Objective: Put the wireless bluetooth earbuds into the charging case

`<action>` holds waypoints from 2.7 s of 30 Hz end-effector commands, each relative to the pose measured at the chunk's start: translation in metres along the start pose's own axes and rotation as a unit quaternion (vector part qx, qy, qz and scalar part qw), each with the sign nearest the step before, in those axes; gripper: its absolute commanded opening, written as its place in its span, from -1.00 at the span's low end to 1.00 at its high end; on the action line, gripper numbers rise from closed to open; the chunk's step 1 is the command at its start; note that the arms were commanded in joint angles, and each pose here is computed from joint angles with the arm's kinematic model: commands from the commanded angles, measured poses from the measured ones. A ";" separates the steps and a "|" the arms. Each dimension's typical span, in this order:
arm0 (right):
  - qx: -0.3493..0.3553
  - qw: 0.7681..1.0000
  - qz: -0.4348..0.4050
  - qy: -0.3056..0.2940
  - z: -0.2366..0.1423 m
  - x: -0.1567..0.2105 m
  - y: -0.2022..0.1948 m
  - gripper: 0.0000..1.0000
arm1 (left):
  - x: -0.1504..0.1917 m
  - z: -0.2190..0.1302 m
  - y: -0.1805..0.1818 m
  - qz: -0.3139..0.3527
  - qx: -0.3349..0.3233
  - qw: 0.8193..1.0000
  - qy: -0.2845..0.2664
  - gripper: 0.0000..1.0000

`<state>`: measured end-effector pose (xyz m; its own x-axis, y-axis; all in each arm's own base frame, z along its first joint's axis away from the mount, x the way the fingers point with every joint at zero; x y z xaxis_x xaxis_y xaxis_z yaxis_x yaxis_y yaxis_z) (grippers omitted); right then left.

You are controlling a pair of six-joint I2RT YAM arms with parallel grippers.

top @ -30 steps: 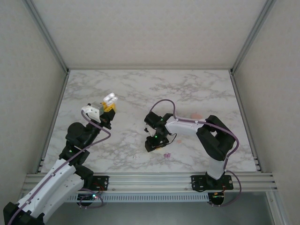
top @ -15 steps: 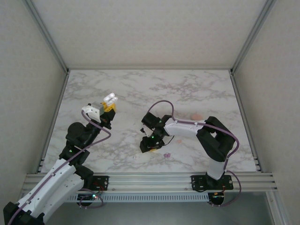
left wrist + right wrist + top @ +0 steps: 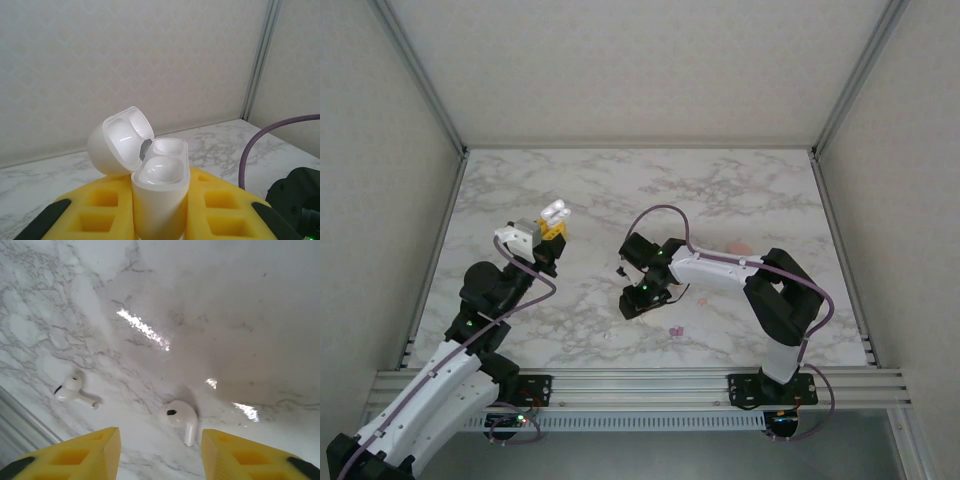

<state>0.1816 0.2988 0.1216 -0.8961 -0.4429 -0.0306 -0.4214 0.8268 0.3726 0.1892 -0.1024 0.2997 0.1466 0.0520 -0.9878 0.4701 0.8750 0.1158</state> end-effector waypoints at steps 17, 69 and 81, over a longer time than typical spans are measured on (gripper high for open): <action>0.114 0.984 -0.129 0.049 0.020 0.003 0.016 -0.03 | -0.018 -0.017 0.008 0.018 -0.039 0.999 -0.025 -0.72; 0.127 0.963 0.032 -0.234 -0.092 -0.028 -0.014 -0.43 | -0.008 0.020 -0.004 -0.015 0.028 1.000 0.001 -0.69; 0.034 0.919 0.050 -0.389 -0.195 -0.036 -0.023 -0.42 | 0.022 0.079 -0.031 -0.052 0.152 0.987 0.018 -0.76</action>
<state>0.2501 0.2217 0.2638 -0.7991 -0.0361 -0.6001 -0.2533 0.9255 0.2816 0.2453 -0.1517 0.2557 -0.0373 0.0693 -0.9969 0.6388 0.7688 0.0296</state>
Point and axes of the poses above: each hand's point on the last joint's axis, 136 mm out from that joint toward the fingers, its own z axis out along the fingers, its own y axis along the line the jaws close on, x = y × z, the point moved 8 cm from there along -z, back along the fingers, and after that the axes turned 10 degrees about z, right-handed, at the moved point
